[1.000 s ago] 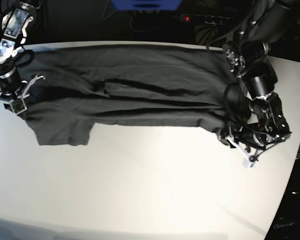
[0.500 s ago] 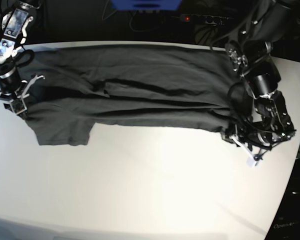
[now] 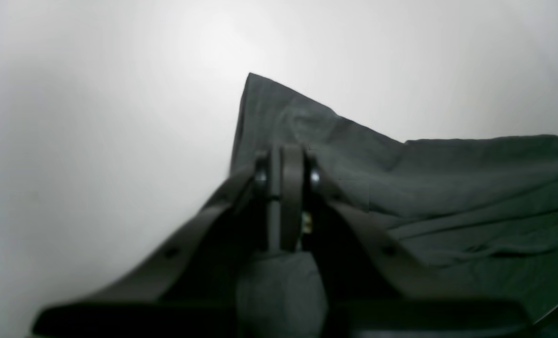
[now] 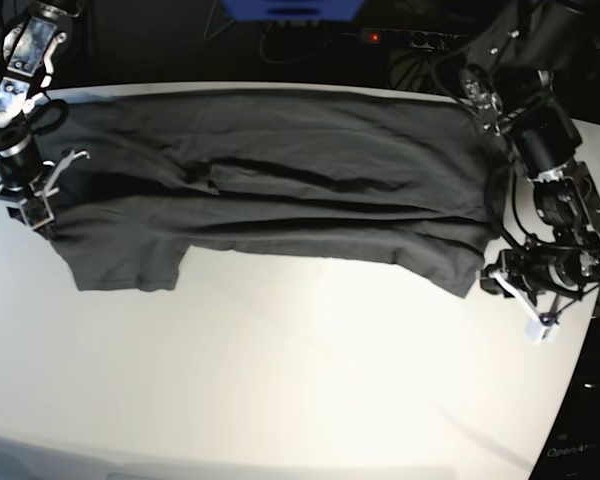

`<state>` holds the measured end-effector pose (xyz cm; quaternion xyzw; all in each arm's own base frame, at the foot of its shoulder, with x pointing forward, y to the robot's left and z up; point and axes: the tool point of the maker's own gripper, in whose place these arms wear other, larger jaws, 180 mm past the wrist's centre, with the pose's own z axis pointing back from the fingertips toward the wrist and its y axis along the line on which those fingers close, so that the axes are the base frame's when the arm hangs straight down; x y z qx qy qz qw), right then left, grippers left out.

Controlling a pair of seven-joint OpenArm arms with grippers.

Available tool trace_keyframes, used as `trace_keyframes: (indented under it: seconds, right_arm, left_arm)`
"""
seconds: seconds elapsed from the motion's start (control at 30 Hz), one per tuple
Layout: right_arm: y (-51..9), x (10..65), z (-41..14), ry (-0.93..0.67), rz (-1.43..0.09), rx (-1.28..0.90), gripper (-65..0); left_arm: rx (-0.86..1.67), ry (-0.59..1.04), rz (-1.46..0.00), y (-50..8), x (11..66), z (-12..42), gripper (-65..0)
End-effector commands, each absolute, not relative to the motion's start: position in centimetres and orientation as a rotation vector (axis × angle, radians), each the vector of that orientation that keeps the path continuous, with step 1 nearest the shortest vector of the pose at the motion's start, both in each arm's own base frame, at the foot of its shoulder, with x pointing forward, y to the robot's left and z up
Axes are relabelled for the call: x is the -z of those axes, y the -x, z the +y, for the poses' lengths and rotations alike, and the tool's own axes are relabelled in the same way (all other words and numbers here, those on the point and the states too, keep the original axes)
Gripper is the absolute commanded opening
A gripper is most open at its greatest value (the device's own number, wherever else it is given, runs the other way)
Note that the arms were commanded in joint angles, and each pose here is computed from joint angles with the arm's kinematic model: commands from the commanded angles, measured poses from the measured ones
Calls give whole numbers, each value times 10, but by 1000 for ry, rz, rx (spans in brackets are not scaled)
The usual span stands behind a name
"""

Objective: Fold the T-shirt properly
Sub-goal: 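Lay the folded hem down with both grippers holding the edges, then pull the left gripper's corner outward to straighten the folded shirt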

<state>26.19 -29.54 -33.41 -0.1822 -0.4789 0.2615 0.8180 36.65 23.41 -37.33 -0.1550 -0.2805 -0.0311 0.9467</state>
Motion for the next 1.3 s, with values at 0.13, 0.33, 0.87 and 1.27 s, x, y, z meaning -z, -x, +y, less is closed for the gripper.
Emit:
trace_keyframes:
  seconds: [0.13,0.33,0.87,1.27]
  right_arm:
    - [-267,319,-297,412,-1069,-565,-647]
    - [-267,320,-296,407,-1068,-566,-647]
    - [-263,326,-301,439,-1023,-589,-647]
    - [-265,325,-302,455,-1016,-598,-647]
  left_arm:
    - [57,304,-630,-379,357,244,-609]
    - [24,342,-687,-403,336,247,-527]
    - [-51,522,-666,-445,365,207,-282]
    - [77,319,-567,-441,372,230,-280]
